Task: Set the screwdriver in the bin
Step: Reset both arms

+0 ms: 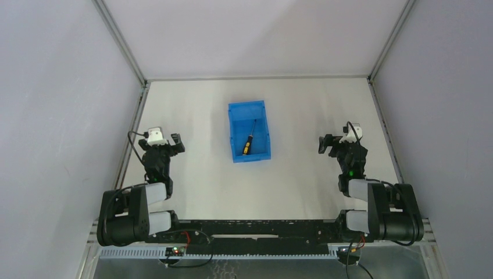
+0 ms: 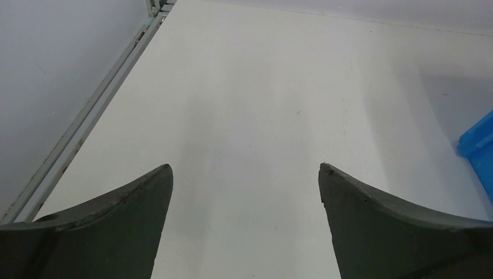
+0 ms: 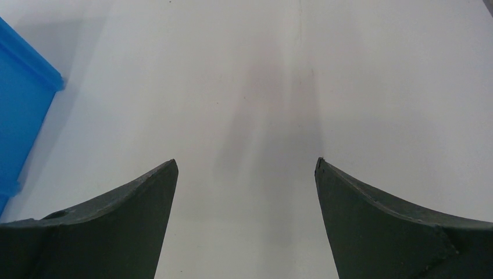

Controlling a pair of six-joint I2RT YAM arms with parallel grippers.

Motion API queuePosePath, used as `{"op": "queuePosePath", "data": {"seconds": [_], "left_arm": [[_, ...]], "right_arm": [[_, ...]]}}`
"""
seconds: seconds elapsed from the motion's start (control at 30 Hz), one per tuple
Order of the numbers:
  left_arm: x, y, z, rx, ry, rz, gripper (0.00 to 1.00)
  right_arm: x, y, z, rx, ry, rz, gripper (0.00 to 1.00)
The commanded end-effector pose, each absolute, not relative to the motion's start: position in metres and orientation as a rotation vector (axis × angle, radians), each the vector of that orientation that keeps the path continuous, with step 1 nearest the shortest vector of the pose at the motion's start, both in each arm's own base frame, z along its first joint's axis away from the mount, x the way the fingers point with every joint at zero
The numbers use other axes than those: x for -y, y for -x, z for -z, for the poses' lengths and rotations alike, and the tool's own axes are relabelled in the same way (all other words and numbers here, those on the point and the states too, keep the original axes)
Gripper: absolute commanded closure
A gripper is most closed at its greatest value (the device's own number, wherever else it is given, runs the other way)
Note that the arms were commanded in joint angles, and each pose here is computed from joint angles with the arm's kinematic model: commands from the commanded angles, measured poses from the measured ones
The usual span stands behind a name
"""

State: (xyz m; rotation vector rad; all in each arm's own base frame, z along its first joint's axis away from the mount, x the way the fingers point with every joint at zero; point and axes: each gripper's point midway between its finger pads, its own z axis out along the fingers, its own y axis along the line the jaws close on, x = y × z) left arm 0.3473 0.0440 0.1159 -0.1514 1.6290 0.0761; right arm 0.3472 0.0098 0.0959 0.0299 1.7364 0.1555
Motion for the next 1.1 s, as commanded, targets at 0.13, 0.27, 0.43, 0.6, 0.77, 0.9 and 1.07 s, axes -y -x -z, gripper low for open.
{"op": "queuePosePath", "data": {"seconds": [0.13, 0.27, 0.43, 0.6, 0.77, 0.9, 1.07], "left_arm": [[-0.044, -0.352, -0.136, -1.557, 0.133, -0.085, 0.00], [-0.044, -0.353, -0.137, -1.557, 0.133, -0.086, 0.00], [-0.044, -0.353, -0.137, -1.556, 0.133, -0.086, 0.00], [-0.044, -0.353, -0.137, -1.556, 0.132, -0.086, 0.00], [-0.044, -0.353, -0.137, -1.556, 0.132, -0.085, 0.00], [-0.044, -0.353, -0.137, -1.557, 0.134, -0.085, 0.00], [-0.044, -0.353, -0.137, -1.557, 0.134, -0.086, 0.00]], "right_arm": [[-0.013, -0.357, -0.108, -1.667, 0.016, -0.152, 0.04], [-0.012, -0.363, -0.107, -1.691, 0.008, -0.154, 0.04], [-0.009, -0.367, -0.104, -1.718, -0.008, -0.161, 0.01], [-0.009, -0.368, -0.104, -1.718, -0.010, -0.158, 0.00], [-0.009, -0.367, -0.104, -1.718, -0.009, -0.156, 0.00], [-0.009, -0.367, -0.104, -1.718, -0.009, -0.156, 0.00], [-0.009, -0.367, -0.104, -1.718, -0.008, -0.157, 0.00]]}}
